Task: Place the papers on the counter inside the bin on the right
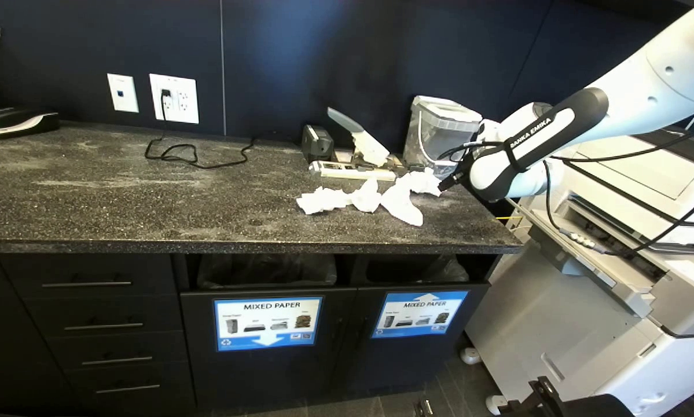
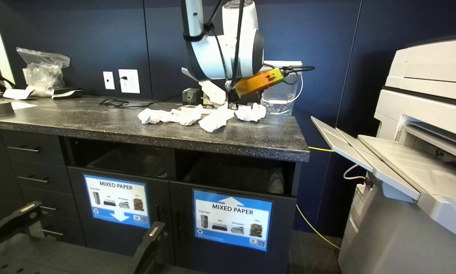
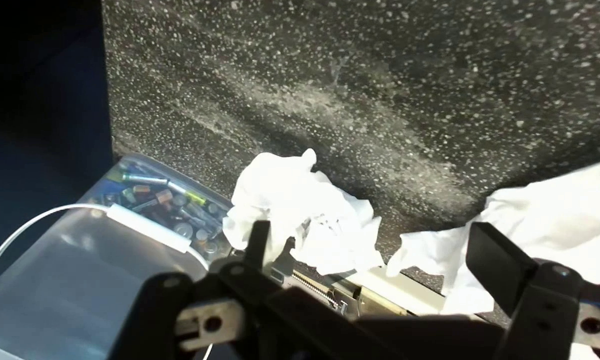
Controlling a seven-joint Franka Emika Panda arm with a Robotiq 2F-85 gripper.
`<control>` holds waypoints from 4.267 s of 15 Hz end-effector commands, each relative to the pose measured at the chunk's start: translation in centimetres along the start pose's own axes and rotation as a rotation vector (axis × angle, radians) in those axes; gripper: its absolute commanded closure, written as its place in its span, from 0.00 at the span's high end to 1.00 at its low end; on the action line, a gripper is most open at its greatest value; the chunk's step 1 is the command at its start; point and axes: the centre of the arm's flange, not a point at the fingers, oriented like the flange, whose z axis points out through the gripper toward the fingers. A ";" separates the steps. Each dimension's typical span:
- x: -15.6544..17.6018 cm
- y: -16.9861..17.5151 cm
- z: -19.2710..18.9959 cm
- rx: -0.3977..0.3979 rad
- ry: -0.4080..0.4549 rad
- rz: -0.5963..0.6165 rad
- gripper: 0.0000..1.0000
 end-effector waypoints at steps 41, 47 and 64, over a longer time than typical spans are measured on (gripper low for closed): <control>3.1 6.1 15.1 0.217 0.110 -0.356 1.00; 3.3 5.9 15.7 0.190 0.066 -0.360 0.59; 2.5 3.0 12.1 0.210 -0.291 -0.374 0.13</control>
